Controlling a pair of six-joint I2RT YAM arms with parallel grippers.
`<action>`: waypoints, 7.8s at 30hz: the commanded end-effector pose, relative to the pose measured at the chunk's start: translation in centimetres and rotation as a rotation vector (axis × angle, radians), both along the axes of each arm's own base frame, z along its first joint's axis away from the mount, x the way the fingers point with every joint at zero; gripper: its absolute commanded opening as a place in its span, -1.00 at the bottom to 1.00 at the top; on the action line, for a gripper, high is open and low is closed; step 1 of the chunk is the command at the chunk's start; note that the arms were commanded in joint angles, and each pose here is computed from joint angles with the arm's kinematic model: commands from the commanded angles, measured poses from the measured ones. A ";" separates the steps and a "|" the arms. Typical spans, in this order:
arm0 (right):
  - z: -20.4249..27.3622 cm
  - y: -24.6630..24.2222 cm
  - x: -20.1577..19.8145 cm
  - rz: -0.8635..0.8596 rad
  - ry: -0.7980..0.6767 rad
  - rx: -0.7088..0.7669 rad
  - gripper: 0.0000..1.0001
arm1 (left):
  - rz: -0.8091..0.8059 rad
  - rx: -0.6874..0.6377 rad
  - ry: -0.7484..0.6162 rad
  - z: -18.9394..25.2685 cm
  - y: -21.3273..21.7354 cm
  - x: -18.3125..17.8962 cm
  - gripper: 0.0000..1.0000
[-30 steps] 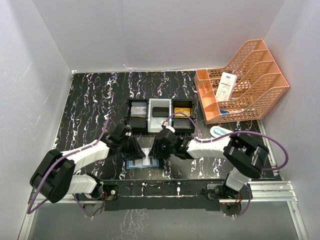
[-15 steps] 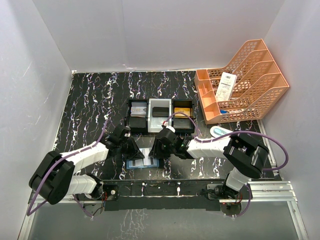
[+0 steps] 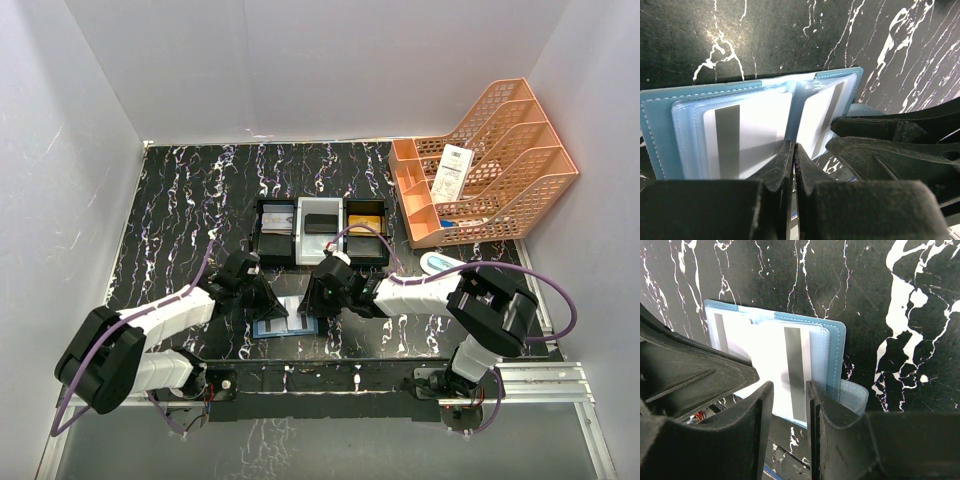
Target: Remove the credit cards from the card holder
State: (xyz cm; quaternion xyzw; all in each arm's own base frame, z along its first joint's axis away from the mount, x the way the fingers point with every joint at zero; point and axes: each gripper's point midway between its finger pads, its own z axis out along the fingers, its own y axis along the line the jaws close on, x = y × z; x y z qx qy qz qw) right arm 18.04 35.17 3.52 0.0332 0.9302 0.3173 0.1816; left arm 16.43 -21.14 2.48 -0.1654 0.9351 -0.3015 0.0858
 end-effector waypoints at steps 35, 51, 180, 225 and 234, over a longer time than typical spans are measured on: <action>-2.9 -1.9 -0.8 0.011 0.038 -0.101 -0.39 | -0.011 -0.167 -0.018 1.5 -2.2 -0.1 -0.72; -3.2 -2.2 -0.9 0.007 0.047 -0.114 -0.40 | 0.047 0.047 0.029 -0.5 1.2 -0.8 -0.37; 17.4 -4.1 5.0 0.136 -0.509 0.353 0.56 | -0.327 -0.166 -0.642 17.0 0.2 0.4 -1.00; 23.1 -0.9 -2.8 0.573 -0.387 0.862 -0.77 | -0.498 -0.565 -0.706 22.2 -2.4 -2.5 -1.00; 23.8 -0.9 -3.4 0.602 -0.373 0.914 -0.99 | -0.509 -0.613 -0.707 22.6 -2.7 -2.6 -1.00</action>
